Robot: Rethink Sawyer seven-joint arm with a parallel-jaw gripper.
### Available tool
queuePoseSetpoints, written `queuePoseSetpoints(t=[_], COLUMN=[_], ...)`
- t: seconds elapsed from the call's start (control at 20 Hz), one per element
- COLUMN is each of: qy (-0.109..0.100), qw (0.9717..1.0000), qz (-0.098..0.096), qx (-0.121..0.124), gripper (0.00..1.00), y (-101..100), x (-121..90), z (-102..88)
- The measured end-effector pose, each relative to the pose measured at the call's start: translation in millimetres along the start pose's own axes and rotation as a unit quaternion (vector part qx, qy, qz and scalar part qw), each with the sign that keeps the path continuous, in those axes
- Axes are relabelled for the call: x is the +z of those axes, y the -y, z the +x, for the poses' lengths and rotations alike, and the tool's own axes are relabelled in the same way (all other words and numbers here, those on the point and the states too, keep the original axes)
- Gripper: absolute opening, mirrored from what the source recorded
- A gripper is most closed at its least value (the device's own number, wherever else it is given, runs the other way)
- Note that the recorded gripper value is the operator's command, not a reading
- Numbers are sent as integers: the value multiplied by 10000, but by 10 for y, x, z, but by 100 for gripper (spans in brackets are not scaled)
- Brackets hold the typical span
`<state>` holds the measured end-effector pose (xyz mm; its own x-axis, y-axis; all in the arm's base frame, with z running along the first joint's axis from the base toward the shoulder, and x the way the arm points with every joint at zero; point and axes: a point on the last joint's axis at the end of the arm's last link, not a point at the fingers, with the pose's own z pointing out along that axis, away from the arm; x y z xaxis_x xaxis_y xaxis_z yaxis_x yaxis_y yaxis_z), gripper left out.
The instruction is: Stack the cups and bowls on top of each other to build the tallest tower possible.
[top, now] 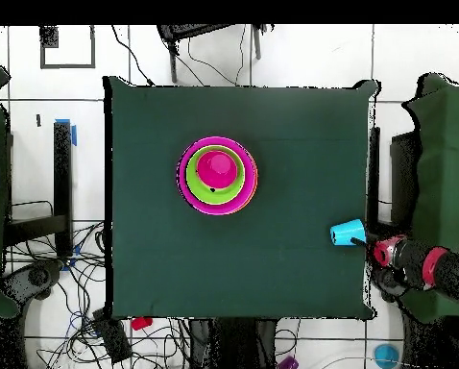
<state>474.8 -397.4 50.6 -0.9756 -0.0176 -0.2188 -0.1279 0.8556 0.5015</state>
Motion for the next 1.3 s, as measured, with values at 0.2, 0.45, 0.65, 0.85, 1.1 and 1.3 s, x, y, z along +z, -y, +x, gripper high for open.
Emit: queuePoseSetpoints(t=[0.2,0.45,0.65,0.85,1.1,1.3], qy=[-74,-132,-161,-160,-162,-127], qw=[9998,9995,9993,9993,9993,9993], qz=[-165,-266,-312,-311,-312,-337], qx=[-54,-110,-144,-147,-154,-142], gripper=[100,100,100,100,100,100], y=[-155,-266,-321,-323,-324,-305], x=[68,120,145,145,153,183], z=[76,107,124,121,122,109])
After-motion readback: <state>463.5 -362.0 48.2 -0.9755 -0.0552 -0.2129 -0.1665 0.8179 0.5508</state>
